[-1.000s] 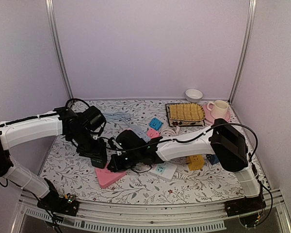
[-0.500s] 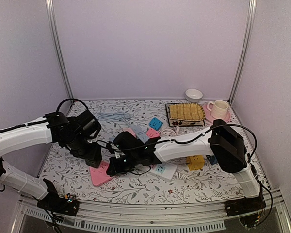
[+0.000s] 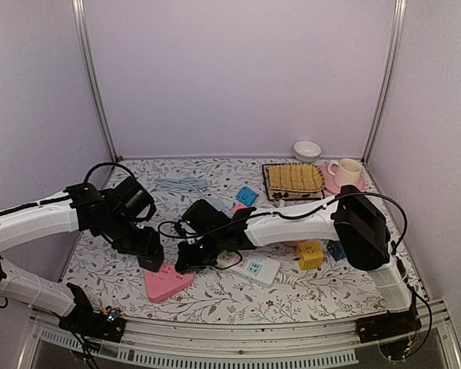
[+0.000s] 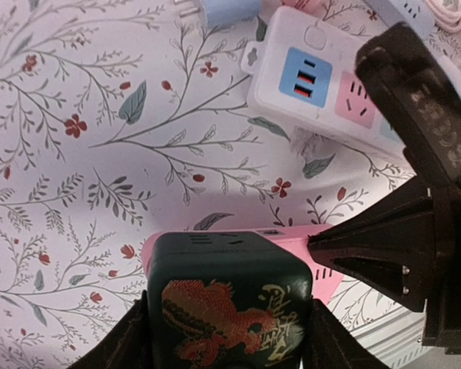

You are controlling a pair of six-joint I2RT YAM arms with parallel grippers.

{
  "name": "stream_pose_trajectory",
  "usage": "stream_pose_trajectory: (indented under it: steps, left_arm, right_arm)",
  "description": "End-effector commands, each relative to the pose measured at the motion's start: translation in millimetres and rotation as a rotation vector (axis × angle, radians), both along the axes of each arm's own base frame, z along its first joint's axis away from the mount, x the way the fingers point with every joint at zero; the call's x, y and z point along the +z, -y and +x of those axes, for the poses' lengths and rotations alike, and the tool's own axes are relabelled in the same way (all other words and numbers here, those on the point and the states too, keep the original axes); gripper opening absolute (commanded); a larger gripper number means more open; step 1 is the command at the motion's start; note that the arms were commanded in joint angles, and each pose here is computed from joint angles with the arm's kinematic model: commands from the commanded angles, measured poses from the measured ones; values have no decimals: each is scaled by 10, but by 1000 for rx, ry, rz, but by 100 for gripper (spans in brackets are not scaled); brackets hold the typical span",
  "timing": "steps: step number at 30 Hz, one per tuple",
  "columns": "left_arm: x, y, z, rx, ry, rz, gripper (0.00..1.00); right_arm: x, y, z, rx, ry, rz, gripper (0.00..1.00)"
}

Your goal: Pull the plug off the socket

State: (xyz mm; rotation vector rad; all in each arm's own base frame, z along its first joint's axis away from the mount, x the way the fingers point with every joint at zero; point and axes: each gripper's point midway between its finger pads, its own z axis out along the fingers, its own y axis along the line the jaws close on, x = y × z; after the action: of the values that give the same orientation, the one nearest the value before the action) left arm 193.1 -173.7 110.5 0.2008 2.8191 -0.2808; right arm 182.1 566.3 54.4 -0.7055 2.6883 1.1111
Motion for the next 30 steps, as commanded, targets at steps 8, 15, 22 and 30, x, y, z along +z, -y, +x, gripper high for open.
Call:
stream_pose_trajectory:
  steps: [8, 15, 22, 30]
  left_arm:
    - [717, 587, 268, -15, 186, -368, 6]
    - [400, 388, 248, 105, 120, -363, 14]
    - [241, -67, 153, 201, 50, -164, 44]
    - [196, 2, -282, 237, -104, -294, 72]
  right_arm:
    - [-816, 397, -61, -11, -59, -272, 3]
    - [-219, 340, 169, -71, 62, -184, 3]
    - [236, 256, 120, -69, 178, -46, 5]
    - [475, 66, -55, 23, 265, 33, 18]
